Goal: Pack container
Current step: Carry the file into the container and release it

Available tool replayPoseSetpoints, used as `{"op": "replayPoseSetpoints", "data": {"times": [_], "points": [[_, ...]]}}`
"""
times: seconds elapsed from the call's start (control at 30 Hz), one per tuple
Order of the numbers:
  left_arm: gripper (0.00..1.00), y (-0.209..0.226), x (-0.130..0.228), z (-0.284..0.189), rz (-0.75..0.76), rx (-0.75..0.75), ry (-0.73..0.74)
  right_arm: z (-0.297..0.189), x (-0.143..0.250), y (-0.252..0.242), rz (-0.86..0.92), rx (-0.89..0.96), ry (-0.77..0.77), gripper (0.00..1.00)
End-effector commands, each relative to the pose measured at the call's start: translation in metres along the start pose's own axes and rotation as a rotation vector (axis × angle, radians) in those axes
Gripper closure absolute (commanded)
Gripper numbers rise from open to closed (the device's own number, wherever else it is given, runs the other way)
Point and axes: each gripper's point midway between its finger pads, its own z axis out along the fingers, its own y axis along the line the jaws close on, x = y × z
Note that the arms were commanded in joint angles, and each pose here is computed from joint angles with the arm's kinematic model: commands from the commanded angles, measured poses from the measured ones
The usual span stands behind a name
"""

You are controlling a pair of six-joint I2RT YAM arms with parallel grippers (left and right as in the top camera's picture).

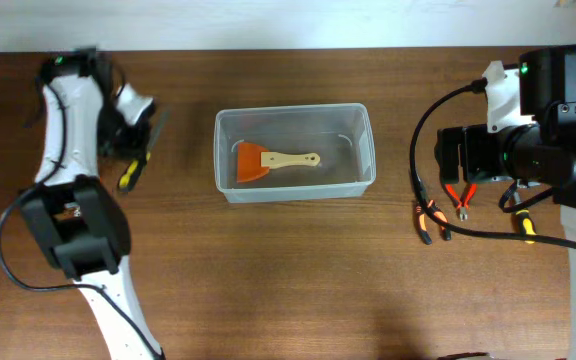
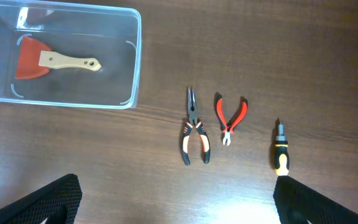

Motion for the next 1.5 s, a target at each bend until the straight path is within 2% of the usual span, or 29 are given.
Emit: {"op": "replayPoseSetpoints", "data": {"times": [0.0, 0.17, 0.33, 0.4, 0.6, 1.13, 1.33, 1.4, 1.47], "points": [[0.98, -0.057, -0.034, -0.076, 0.222, -0.05, -0.219, -0.002, -0.002, -0.002, 0.006, 0.009, -0.01, 0.01], [0.98, -0.157, -0.062, -0.113, 0.714, -0.117, -0.346, -0.002, -0.002, -0.002, 0.006, 0.009, -0.01, 0.01], [0.98, -0.241, -0.074, -0.095, 1.152, -0.178, -0.352, -0.002, -0.002, -0.002, 0.006, 0.009, -0.009, 0.01], [0.98, -0.26, -0.081, -0.083, 1.233, -0.196, -0.35, -0.002, -0.002, -0.002, 0.006, 0.009, -0.009, 0.01], [0.98, -0.269, -0.104, -0.039, 1.259, -0.222, -0.307, -0.002, -0.002, -0.002, 0.006, 0.009, -0.009, 0.01], [0.99, -0.243, -0.13, 0.051, 1.187, -0.174, -0.205, -0.002, 0.001, -0.002, 0.006, 0.009, 0.002, 0.01], [0.97, -0.232, -0.131, 0.038, 1.023, -0.173, -0.223, -0.002, 0.004, -0.002, 0.005, 0.008, 0.014, 0.01], [0.86, -0.23, -0.123, 0.021, 0.957, -0.165, -0.222, -0.002, 0.004, -0.002, 0.005, 0.009, 0.014, 0.01], [0.8, -0.228, -0.109, -0.003, 0.923, -0.159, -0.213, -0.002, 0.004, -0.002, 0.005, 0.009, 0.013, 0.01]]}}
